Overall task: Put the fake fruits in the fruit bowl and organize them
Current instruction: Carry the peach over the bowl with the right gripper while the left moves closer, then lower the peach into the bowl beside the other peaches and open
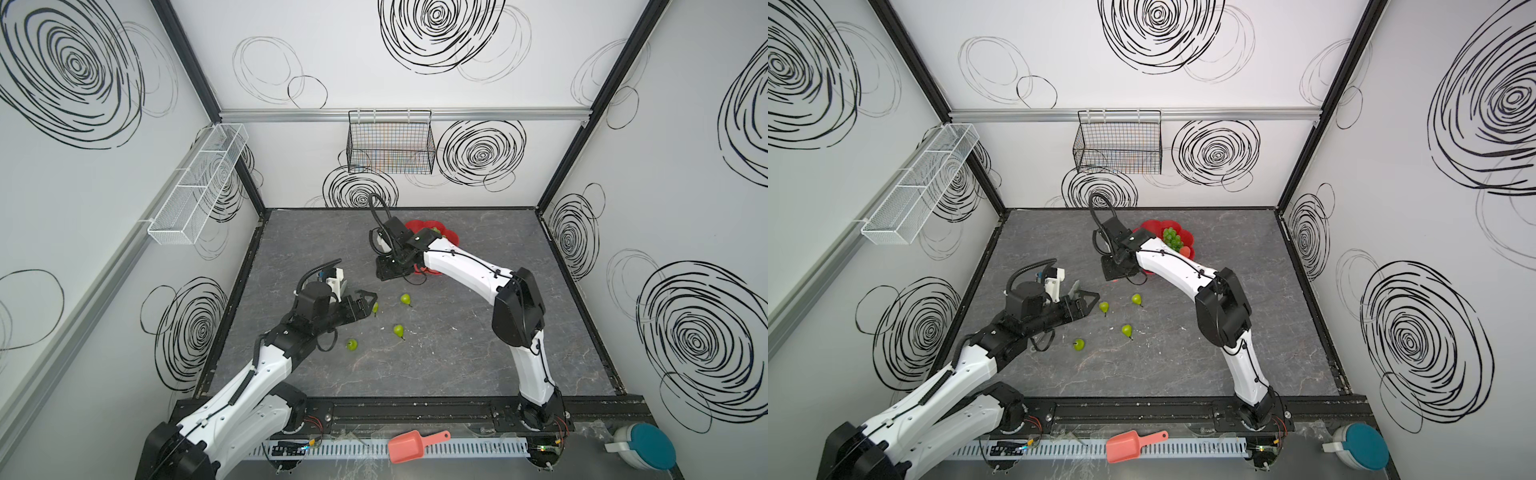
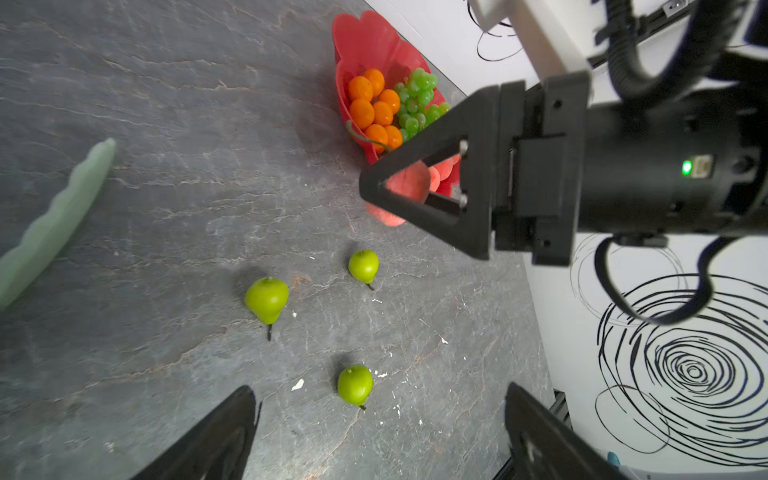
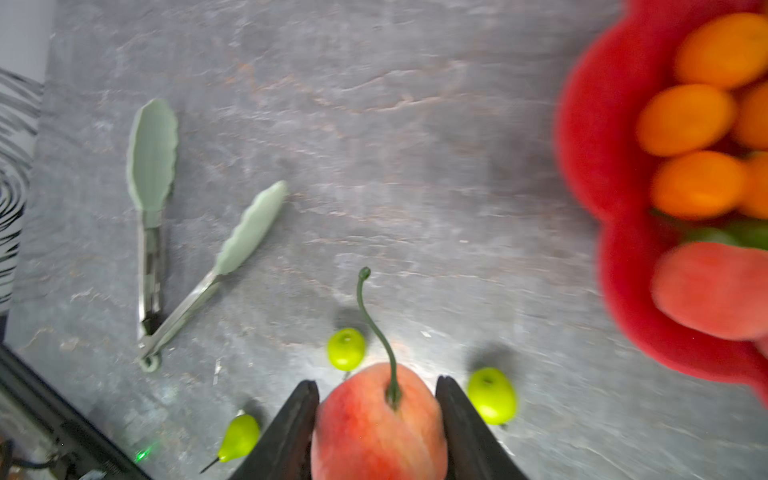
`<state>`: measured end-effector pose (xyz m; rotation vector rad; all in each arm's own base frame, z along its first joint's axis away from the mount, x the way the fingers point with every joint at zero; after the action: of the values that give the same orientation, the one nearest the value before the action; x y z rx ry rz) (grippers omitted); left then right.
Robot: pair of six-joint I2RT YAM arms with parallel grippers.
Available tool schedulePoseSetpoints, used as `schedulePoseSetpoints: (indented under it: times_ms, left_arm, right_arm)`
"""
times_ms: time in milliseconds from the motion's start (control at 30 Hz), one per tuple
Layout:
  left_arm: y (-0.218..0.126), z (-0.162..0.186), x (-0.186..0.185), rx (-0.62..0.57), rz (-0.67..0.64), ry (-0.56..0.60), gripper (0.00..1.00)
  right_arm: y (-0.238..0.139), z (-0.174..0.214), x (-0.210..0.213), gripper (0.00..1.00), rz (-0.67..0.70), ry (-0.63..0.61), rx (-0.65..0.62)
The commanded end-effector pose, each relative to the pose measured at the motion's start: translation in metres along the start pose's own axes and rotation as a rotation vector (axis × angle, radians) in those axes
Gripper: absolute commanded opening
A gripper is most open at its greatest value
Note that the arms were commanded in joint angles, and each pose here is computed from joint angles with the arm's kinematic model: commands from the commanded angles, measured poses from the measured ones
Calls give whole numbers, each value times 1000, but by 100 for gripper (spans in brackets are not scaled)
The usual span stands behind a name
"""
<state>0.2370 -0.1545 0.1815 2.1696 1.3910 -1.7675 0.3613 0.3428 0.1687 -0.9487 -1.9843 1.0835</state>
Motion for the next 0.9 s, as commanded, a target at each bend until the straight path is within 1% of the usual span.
schedulePoseSetpoints:
  times_ms: [0, 200, 400, 567, 867]
  left_arm:
    - [7, -13, -37, -71, 91, 42, 96]
    - [36, 4, -61, -6, 110, 89, 96]
    - [56, 11, -80, 31, 126, 117, 96]
    - [61, 11, -86, 39, 130, 124, 96]
    - [59, 13, -81, 40, 114, 127, 96]
  right_arm:
    - [-16, -3, -28, 47, 28, 37, -38]
    - [-25, 9, -81, 47, 84, 117, -44]
    - [-23, 21, -117, 47, 157, 154, -26]
    - [-19, 21, -129, 47, 181, 162, -22]
    - [-4, 13, -143, 47, 215, 165, -9]
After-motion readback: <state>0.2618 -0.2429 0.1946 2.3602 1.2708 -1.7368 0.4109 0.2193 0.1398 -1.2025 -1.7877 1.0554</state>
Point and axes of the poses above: each gripper's point midway between its finger pads, its own y axis out along the fingers, its own x axis along the line the jaws close on, z = x × y, the point moved 4 cm from there along -y, back along the fingers, and after that the axes turned 12 degrees about -y, right-handed, at the moved point
